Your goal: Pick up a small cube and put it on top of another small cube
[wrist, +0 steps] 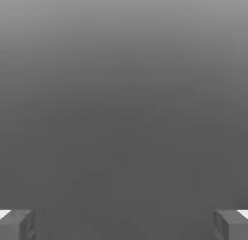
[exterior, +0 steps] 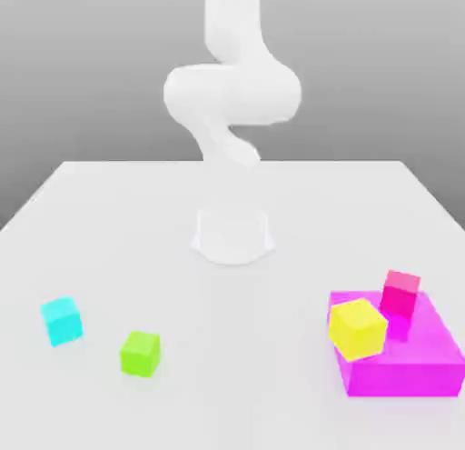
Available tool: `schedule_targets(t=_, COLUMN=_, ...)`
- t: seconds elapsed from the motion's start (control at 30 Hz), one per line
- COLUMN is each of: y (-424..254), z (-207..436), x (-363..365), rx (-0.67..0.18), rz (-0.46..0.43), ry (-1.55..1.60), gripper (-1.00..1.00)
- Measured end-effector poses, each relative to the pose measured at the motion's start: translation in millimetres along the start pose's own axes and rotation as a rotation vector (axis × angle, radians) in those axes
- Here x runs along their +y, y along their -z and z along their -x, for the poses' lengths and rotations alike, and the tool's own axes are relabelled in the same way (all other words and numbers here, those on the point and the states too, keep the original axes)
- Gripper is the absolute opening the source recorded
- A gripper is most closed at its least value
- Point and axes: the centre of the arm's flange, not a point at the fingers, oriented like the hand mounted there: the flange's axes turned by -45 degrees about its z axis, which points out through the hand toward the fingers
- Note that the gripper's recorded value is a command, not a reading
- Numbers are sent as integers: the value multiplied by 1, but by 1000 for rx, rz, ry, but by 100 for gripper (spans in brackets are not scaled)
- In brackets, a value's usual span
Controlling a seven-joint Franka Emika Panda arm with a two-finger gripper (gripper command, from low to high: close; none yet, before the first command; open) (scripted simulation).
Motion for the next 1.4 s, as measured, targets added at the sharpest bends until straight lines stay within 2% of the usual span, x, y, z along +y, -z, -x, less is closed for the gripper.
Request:
schedule_targets(t=0.17, y=-108, z=33, x=69, rx=-157, rz=119, ry=-159, gripper=0)
schedule_targets(t=0.33, y=-192, z=97, x=144, rx=-305, rz=211, ry=-330, gripper=0)
schedule_targets(t=0.53, y=-259, z=207, x=222, rx=-477, rz=288, ry=-553, gripper=0)
schedule_targets(t=0.73, y=-288, z=343, x=276, rx=-633, rz=337, ry=-822, gripper=0)
schedule_targets(t=0.97, y=-340, z=403, x=273, rx=-667, rz=333, ry=-846, gripper=0)
schedule_targets(t=1.0, y=-344, z=407, x=273, rx=-667, rz=333, ry=-846, gripper=-100)
schedule_targets(t=1.23, y=-344, z=407, x=273, rx=-667, rz=332, ry=-847, gripper=-100)
schedule_targets(t=1.4, y=-311, z=377, x=273, rx=-666, rz=331, ry=-847, gripper=-100)
